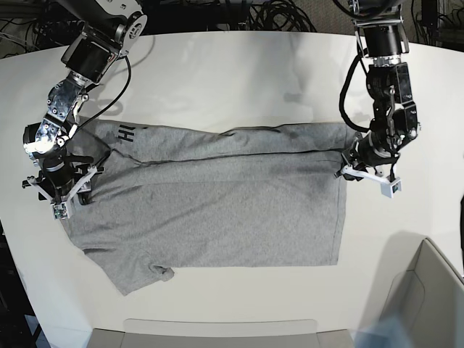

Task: Fold the T-shirt properly
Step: 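Lower the folded edge onto the shirt body with both grippers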

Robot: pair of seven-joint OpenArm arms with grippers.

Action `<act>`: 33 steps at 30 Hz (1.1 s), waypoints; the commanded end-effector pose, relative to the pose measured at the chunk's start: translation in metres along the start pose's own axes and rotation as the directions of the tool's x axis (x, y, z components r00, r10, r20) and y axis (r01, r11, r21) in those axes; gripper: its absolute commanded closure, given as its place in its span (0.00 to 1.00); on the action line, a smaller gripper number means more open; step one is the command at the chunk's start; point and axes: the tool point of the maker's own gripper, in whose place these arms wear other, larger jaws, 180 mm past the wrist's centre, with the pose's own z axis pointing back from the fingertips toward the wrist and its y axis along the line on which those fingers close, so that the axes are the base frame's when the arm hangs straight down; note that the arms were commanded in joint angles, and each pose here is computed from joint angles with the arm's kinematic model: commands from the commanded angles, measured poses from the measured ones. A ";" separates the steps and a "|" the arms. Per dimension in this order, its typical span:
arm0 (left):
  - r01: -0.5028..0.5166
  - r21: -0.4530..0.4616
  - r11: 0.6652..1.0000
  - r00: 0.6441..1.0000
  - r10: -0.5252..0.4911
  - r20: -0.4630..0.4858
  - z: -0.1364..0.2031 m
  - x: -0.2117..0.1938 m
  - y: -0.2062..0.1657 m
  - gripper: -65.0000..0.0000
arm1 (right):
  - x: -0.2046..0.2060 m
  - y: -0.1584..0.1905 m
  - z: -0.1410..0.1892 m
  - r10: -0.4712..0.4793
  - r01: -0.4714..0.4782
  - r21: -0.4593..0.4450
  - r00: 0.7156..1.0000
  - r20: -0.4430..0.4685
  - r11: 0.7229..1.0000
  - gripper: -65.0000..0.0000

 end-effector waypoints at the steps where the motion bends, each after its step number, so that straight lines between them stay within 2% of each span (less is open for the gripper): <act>1: 0.019 -0.017 1.000 0.998 -0.018 0.058 0.008 0.017 -0.005 0.80 | 0.024 -0.023 0.012 -0.011 0.015 -0.057 0.998 0.068 0.998 0.55; 3: 0.024 -0.016 1.000 0.998 -0.023 0.062 0.010 0.015 -0.004 0.80 | 0.026 -0.030 0.024 -0.032 0.036 -0.052 0.998 0.061 0.998 0.55; 8: 0.025 -0.015 1.000 0.998 -0.024 0.052 0.009 0.011 -0.004 0.80 | 0.005 -0.058 0.036 -0.036 0.031 -0.093 0.998 -0.052 0.995 0.55; 14: 0.022 -0.004 1.000 0.999 -0.022 0.036 0.010 0.002 0.002 0.80 | 0.000 -0.074 0.044 -0.009 -0.001 -0.129 0.997 -0.078 0.992 0.55; 18: 0.024 -0.002 1.000 0.999 -0.024 0.034 0.010 0.001 0.003 0.80 | 0.014 -0.065 0.038 0.021 -0.026 -0.104 0.998 -0.055 0.994 0.55; 22: 0.024 -0.002 1.000 0.999 -0.024 0.034 0.010 0.001 0.003 0.80 | 0.026 -0.033 0.014 0.072 -0.072 -0.003 0.995 -0.064 0.997 0.55; 28: 0.032 -0.006 0.999 0.999 -0.031 0.036 0.013 -0.001 0.002 0.80 | 0.023 -0.026 0.000 0.029 -0.026 0.025 0.996 -0.086 0.999 0.55; 33: 0.189 -0.096 0.977 0.980 -0.181 0.088 0.030 0.002 -0.025 0.79 | 0.033 -0.024 0.007 0.027 -0.026 0.010 0.998 -0.051 1.000 0.55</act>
